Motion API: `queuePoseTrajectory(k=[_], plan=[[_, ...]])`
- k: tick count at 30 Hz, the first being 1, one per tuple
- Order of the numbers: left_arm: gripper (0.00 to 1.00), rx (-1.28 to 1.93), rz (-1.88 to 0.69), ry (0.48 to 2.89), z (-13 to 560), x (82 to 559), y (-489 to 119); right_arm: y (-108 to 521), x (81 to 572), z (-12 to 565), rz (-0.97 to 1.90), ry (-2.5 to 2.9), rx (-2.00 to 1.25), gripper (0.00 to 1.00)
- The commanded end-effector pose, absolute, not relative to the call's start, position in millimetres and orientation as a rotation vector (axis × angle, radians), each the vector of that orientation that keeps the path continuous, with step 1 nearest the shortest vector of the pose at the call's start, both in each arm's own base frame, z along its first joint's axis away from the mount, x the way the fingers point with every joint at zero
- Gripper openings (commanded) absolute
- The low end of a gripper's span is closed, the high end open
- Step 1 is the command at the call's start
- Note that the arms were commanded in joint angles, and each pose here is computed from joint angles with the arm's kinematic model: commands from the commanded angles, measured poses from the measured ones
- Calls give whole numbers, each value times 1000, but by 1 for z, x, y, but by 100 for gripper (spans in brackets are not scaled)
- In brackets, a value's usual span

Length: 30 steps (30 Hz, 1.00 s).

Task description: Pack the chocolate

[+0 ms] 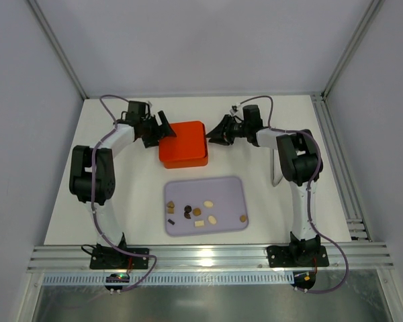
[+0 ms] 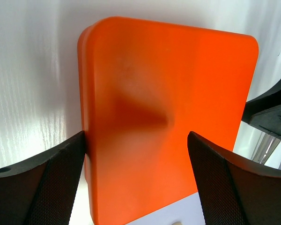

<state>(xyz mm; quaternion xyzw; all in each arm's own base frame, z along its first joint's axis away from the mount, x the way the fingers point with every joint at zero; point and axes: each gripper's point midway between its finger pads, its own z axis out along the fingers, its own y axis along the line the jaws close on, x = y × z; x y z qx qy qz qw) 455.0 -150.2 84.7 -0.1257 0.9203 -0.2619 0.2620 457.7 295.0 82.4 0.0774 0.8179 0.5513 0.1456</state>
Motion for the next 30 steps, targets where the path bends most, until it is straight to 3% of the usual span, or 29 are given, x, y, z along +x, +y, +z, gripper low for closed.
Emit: queuePoseTrajectory(k=[1, 16, 30], plan=[[85, -306, -693, 2459, 98, 466, -153, 284, 462, 106, 1462, 2321, 141, 41], [85, -263, -588, 2535, 92, 467, -159, 288, 464, 118, 1240, 2364, 56, 59], [84, -245, -493, 2595, 86, 468, -160, 311, 457, 112, 1138, 2422, -46, 62]])
